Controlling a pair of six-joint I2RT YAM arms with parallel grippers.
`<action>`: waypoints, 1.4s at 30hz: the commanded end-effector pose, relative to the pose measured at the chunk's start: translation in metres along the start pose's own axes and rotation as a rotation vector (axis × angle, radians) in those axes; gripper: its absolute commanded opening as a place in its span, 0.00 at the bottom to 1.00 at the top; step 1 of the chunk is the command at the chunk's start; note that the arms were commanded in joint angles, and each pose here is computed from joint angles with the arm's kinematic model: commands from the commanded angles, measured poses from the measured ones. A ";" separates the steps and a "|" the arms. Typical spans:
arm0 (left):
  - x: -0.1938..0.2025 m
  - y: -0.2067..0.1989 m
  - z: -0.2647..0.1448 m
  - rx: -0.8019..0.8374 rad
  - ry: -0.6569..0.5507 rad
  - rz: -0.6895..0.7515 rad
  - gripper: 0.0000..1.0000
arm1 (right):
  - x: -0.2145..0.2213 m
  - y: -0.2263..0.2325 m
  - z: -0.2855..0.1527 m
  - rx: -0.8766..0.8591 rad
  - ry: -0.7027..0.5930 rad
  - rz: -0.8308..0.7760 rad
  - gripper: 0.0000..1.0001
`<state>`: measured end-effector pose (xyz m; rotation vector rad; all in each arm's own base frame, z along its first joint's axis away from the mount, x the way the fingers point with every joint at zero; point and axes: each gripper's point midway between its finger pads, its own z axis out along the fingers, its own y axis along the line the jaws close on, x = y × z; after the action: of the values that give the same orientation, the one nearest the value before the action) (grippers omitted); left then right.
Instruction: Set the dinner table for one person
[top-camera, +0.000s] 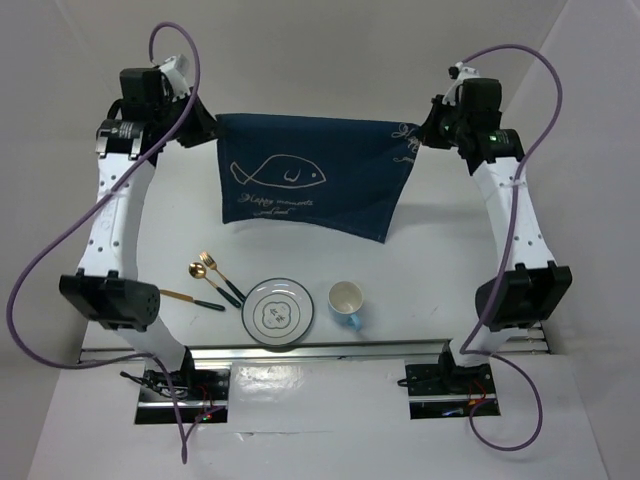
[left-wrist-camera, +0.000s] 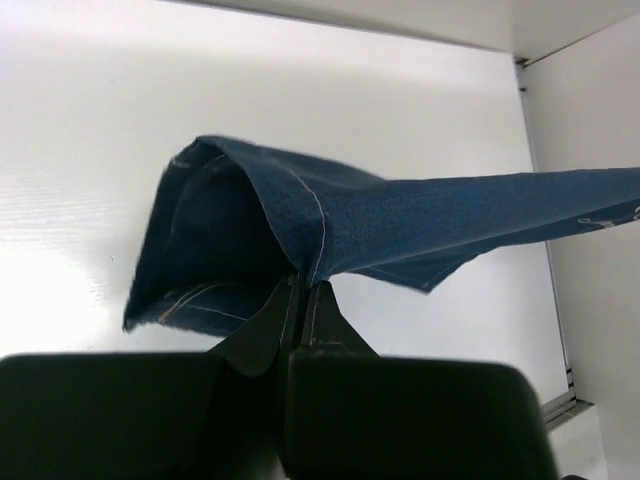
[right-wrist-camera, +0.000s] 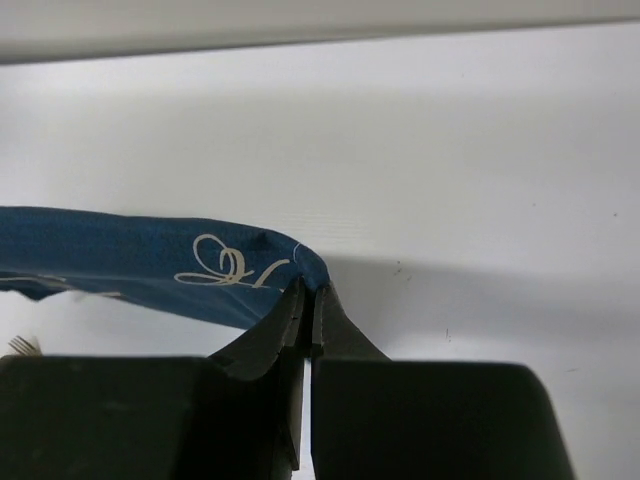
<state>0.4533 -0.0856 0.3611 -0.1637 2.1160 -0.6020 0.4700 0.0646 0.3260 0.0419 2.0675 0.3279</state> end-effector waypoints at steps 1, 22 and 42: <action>-0.013 -0.001 -0.040 -0.035 -0.097 0.052 0.00 | -0.029 0.001 -0.050 0.040 -0.107 -0.027 0.00; -0.004 0.064 0.128 -0.071 0.039 -0.071 0.36 | 0.020 -0.060 0.161 0.150 0.062 0.077 0.19; 0.220 0.146 0.092 -0.310 0.521 -0.220 0.51 | 0.182 -0.037 0.084 0.102 0.436 0.269 0.32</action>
<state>0.4347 -0.0691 0.0945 -0.4162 2.7124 -0.5040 0.4765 0.0694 0.1148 0.3147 2.5276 0.3806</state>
